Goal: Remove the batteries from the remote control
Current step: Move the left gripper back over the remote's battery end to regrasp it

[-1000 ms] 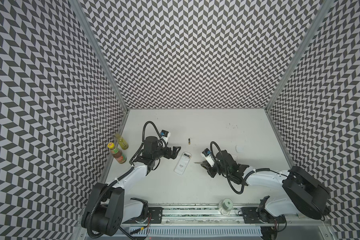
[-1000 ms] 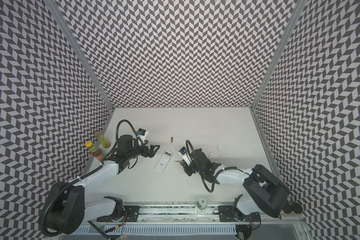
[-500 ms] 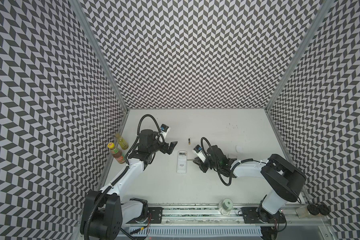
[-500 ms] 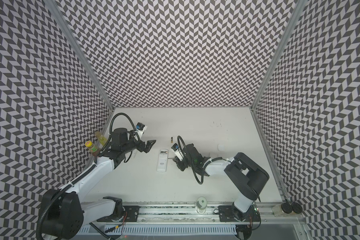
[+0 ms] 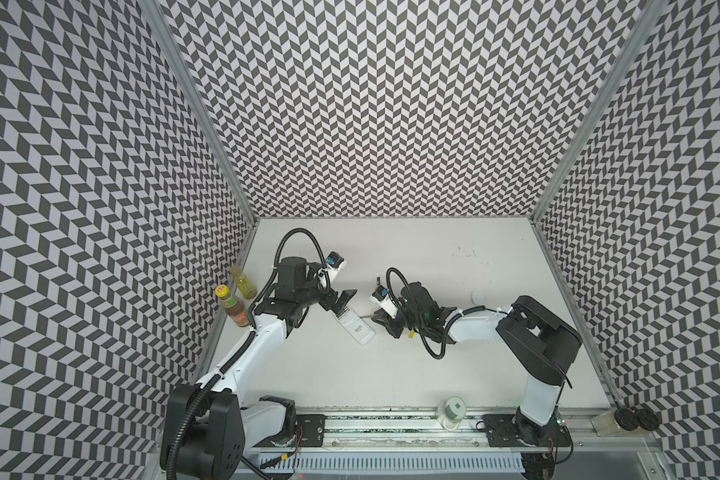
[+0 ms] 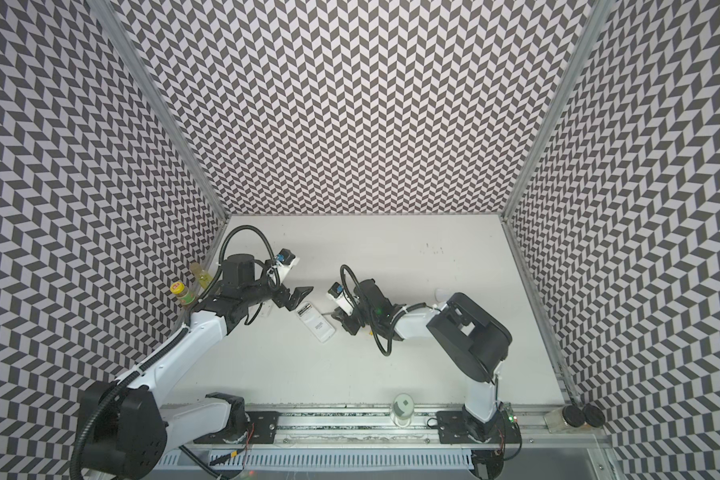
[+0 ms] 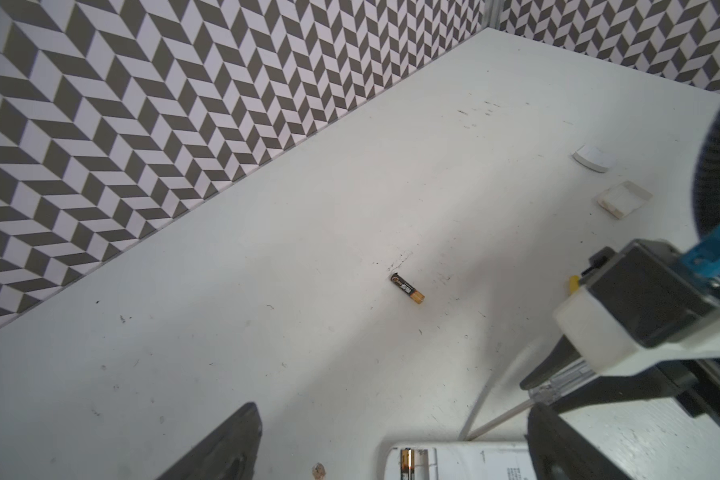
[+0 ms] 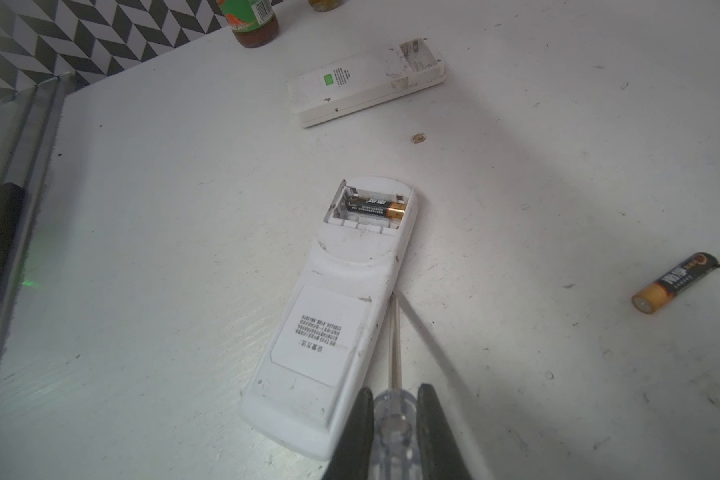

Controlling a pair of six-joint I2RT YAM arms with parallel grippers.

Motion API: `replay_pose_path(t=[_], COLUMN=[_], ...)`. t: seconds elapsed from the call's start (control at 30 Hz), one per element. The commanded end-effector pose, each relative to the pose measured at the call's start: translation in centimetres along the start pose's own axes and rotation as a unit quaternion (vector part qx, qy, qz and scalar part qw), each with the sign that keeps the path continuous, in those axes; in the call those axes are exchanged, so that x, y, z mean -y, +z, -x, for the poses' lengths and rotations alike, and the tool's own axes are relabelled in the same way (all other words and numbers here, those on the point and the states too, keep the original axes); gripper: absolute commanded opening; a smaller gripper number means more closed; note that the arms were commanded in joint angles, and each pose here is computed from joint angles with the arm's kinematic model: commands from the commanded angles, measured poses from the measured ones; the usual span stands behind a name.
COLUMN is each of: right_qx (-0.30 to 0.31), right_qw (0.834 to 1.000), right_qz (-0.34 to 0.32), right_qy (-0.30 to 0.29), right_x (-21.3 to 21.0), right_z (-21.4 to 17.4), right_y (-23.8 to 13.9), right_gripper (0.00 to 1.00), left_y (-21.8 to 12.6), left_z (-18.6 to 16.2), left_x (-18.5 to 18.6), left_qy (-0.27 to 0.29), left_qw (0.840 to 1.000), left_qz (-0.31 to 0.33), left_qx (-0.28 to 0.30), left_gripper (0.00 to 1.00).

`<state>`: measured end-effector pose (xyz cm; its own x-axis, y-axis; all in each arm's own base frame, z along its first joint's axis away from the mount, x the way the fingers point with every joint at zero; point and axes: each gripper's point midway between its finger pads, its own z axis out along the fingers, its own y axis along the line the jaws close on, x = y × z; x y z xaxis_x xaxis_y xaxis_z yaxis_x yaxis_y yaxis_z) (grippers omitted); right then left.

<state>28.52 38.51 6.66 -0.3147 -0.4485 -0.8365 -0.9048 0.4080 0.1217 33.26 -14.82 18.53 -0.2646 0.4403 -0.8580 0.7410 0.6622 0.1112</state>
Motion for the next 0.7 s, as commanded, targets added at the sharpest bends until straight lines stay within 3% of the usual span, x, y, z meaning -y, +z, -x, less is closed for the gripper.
replay_pose_path(t=[0.0, 0.23, 0.33, 0.47, 0.53, 0.67], right_qx=[0.021, 0.047, 0.061, 0.089, 0.095, 0.1], right_qw=[0.999, 0.998, 0.997, 0.994, 0.993, 0.991], right_qz=[0.023, -0.022, -0.038, -0.056, -0.066, -0.082], right_qy=[-0.026, -0.025, -0.01, 0.009, 0.018, 0.029], right_x=[-1.0, 0.2, 0.5, 0.0, -0.1, -0.5], right_z=[1.7, 3.8, 4.1, 4.0, 3.7, 2.8], right_y=[-0.1, -4.7, -7.2, -10.3, -11.5, -13.6], right_gripper=[0.0, 0.0, 0.0, 0.0, 0.0, 0.0], left_y=[-0.9, -1.1, -0.9, -0.3, 0.0, 0.9], left_z=[1.6, 1.2, -0.8, -2.5, -4.2, -6.8], left_x=[2.0, 3.2, 5.2, 5.5, 5.6, 4.7], left_qy=[0.089, 0.244, 0.323, 0.384, 0.42, 0.452], left_qw=[0.995, 0.966, 0.931, 0.902, 0.88, 0.858], left_qz=[-0.051, -0.09, -0.167, -0.196, -0.216, -0.226], left_qx=[0.004, -0.014, -0.027, -0.033, -0.053, -0.094], left_gripper=[1.0, 1.0, 1.0, 1.0, 1.0, 1.0])
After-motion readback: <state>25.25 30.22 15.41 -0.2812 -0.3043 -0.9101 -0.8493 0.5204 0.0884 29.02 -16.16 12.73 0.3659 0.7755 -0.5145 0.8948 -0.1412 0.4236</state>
